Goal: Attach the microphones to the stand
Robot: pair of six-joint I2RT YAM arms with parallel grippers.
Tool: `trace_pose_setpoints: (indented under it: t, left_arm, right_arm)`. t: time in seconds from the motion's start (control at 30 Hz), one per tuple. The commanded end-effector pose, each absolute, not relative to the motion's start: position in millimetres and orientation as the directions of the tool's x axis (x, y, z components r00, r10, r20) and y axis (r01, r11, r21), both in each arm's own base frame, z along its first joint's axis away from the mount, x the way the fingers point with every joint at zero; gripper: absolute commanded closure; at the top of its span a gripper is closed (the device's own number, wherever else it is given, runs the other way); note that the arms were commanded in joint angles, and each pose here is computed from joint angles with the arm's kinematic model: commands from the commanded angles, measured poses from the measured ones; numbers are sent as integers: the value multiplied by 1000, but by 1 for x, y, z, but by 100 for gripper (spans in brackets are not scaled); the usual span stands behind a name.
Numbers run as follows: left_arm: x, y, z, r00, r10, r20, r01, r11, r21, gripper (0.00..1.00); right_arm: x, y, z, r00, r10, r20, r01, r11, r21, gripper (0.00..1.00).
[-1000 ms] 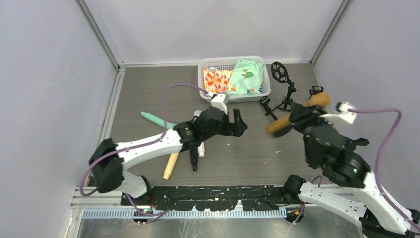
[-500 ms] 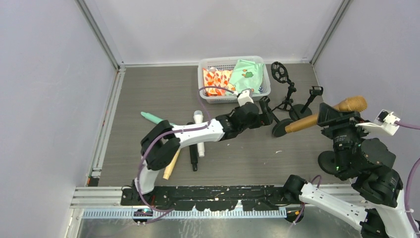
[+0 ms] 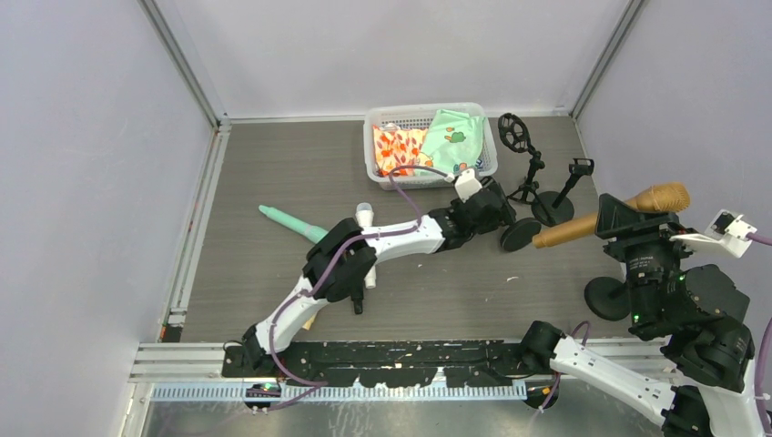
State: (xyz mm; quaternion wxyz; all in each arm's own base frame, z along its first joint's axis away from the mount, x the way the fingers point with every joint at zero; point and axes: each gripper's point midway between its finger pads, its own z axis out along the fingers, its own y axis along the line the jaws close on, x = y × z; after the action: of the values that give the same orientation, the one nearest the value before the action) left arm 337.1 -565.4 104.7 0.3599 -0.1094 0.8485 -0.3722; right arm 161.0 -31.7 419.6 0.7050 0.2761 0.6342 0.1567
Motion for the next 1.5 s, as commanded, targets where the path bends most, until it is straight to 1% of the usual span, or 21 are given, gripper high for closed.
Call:
trace_pose_setpoints:
  t: [0.0,0.23,0.57,0.63,0.87,1.07,1.3,1.47]
  left_arm:
    - [355,-578,116,-684,-486,-544,79,692,-718,18]
    - [361,-588,88,-701,-463,-542,73,709,-701,22]
    - [364,-603,72,-719,-439,-539,94,707,-701,30]
    - [364,-605,70,-721,-436,-538,97,706,-702,34]
    - [361,-602,68,-724,-414,-552,117,715,-690,56]
    - [349,-582,71,-730,-356,-584,157,744,-650,72]
    - [330,-533,72,-710,-270,-651,203,806,-556,83]
    - [308,-520,86,-702,-150,-697,352,777,-522,91]
  right_arm:
    - [157,-35,429,159,596,-787,106,783,613,99]
    - [156,-36,430,156,596,-788,104,783,613,99]
    - [157,-32,430,143,593,-793,99,788,607,99]
    - [156,-33,430,144,591,-793,99,789,606,99]
    - [156,-35,430,147,584,-799,107,793,600,99]
    - [156,-37,433,152,575,-804,110,798,592,99]
    - [154,-44,436,168,557,-814,128,806,578,99]
    - [153,-50,436,179,538,-823,150,812,564,99]
